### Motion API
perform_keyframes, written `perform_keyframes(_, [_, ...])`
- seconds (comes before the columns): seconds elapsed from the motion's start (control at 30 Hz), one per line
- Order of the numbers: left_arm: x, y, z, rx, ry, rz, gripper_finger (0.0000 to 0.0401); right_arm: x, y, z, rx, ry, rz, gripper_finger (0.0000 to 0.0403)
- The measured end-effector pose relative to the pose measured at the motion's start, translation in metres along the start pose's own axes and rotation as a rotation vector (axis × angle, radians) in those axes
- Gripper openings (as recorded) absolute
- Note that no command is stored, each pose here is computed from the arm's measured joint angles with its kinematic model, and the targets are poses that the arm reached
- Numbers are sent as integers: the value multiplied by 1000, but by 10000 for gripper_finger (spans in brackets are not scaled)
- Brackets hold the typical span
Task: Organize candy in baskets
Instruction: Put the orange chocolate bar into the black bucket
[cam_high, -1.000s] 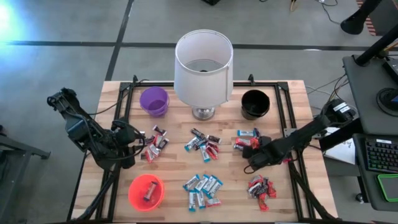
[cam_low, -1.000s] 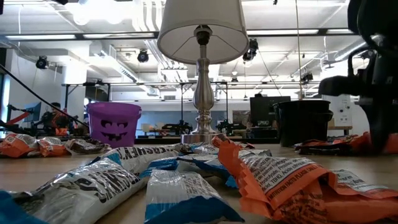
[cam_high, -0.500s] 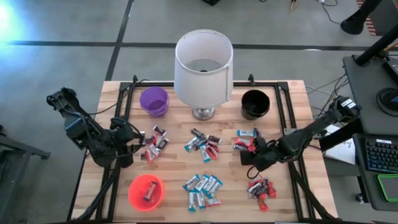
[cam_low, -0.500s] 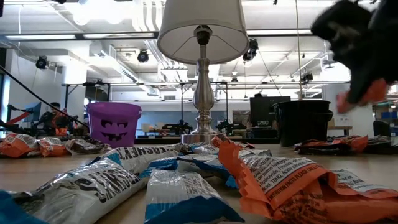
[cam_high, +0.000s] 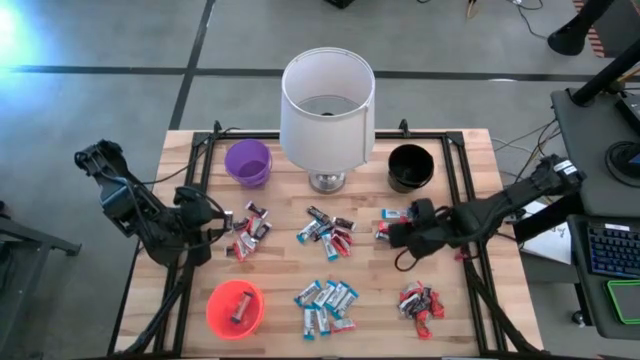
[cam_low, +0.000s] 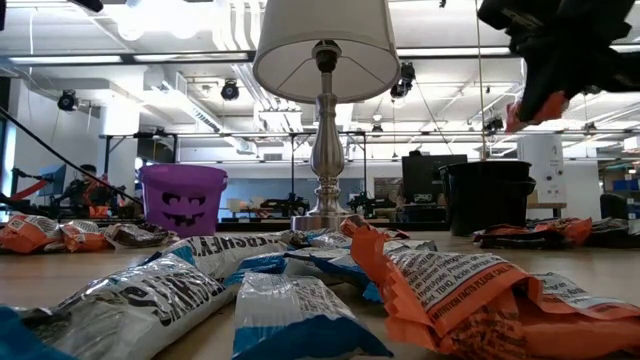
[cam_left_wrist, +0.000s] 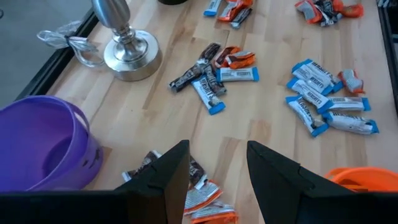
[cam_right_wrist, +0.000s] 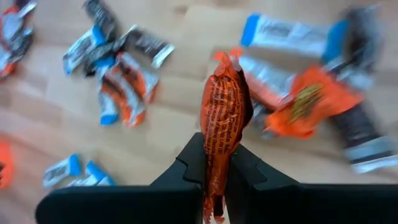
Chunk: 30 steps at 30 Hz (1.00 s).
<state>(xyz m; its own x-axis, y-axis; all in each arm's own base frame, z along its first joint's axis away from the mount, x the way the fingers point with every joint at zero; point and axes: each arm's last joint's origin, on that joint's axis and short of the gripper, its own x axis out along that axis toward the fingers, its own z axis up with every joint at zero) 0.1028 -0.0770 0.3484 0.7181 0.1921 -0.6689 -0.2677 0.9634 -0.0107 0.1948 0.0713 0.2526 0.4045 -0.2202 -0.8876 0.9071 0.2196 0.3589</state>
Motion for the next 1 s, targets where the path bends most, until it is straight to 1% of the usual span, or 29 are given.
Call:
perform_keyframes(0.13, [-4, 6, 0, -14, -12, -12, 142, -13, -1, 19, -23, -25, -22, 19])
perform_keyframes(0.2, [-6, 9, 0, -23, -25, -14, 142, -18, -3, 29, -33, -50, -15, 19])
perform_keyframes(0.4, [-13, 21, 1, -55, -105, 13, 142, -31, -11, 57, -49, -130, 14, 19])
perform_keyframes(0.53, [-18, 29, 1, -76, -151, 25, 142, -36, -21, 76, -48, -171, 8, 19])
perform_keyframes(0.7, [-20, 41, -2, -85, -173, 102, 142, -36, -30, 100, -48, -221, -36, 19])
perform_keyframes(0.8, [-21, 49, -5, -108, -161, 154, 142, -33, -34, 113, -56, -216, -56, 19])
perform_keyframes(0.87, [-21, 52, -5, -128, -162, 168, 142, -31, -35, 122, -64, -212, -52, 19])
perform_keyframes(1.0, [-24, 58, -5, -152, -189, 187, 142, -25, -41, 140, -61, -234, -96, 19])
